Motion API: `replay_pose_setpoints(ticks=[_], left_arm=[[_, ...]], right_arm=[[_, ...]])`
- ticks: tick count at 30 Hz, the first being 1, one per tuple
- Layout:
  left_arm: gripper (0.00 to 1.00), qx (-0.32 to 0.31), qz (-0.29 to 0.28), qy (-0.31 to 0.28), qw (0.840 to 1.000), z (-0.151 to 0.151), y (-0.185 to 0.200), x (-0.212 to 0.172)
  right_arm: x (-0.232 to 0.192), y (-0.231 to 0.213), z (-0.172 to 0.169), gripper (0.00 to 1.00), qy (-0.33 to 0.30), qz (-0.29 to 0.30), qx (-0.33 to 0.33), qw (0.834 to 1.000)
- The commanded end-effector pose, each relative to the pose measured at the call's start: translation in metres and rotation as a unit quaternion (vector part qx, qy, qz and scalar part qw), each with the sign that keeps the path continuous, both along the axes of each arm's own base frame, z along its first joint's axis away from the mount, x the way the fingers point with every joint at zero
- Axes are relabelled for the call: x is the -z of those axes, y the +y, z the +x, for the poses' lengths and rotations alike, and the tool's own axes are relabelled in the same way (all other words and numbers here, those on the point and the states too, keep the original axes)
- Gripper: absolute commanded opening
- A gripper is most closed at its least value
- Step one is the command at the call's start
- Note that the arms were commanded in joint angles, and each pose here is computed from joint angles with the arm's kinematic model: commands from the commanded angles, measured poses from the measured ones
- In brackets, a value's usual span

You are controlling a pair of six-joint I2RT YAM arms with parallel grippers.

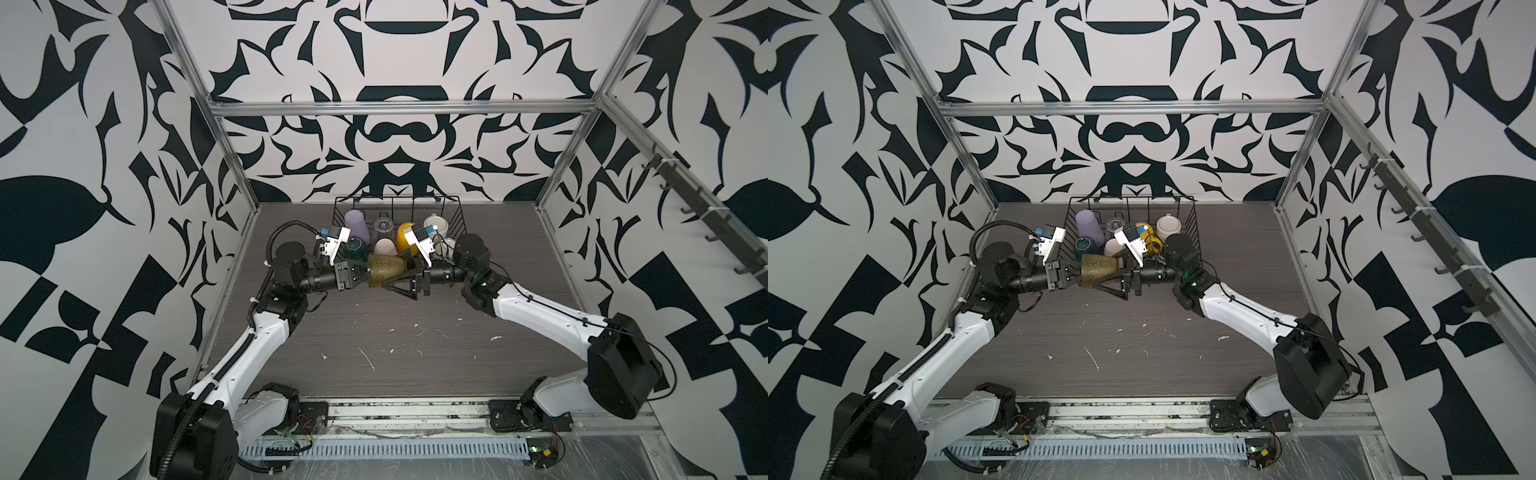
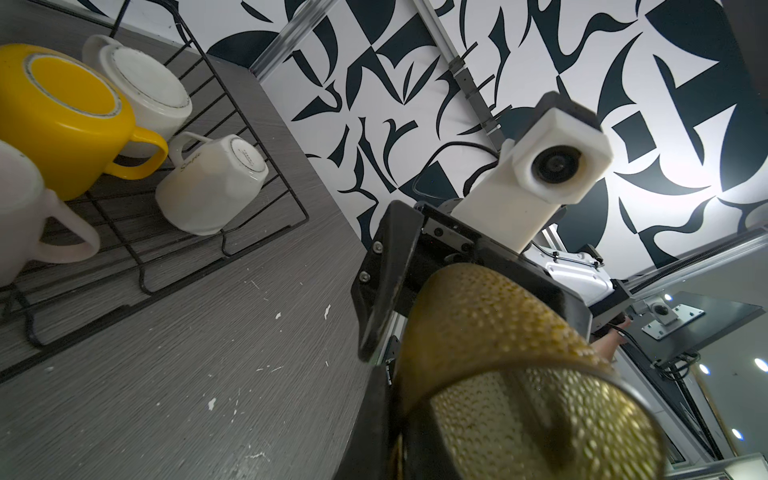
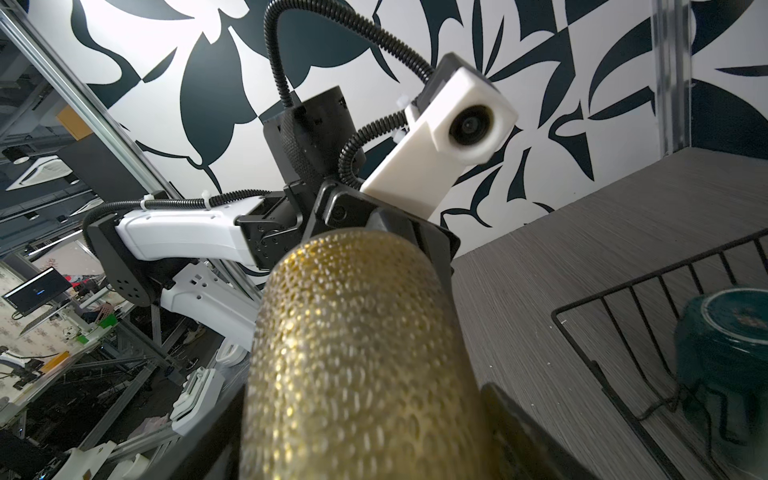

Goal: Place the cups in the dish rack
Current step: 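Close the right gripper on the olive glass's body beside the left gripper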

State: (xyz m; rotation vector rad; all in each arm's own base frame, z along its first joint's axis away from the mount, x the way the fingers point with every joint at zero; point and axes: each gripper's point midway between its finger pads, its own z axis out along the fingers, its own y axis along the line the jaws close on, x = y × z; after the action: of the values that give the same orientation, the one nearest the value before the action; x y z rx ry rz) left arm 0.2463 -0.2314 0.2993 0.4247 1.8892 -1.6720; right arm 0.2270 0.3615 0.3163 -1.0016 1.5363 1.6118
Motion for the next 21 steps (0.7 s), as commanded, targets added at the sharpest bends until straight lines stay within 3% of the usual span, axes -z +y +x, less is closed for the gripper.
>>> replay_pose_setpoints(ticks=[1,21], left_arm=[[0.0,0.008,-0.011,-0.017,1.0,-0.0034,0.0002,-0.0113],[0.0,0.021,-0.012,-0.011,1.0,-0.0093,-0.0008,-0.0096]], right_arm=[[-0.0275,0.0039,-0.0037,0.85,-0.039,0.027,-0.007,0.999],[-0.0369,0.0069,-0.0032,0.87,-0.038,0.035,-0.003,0.999]])
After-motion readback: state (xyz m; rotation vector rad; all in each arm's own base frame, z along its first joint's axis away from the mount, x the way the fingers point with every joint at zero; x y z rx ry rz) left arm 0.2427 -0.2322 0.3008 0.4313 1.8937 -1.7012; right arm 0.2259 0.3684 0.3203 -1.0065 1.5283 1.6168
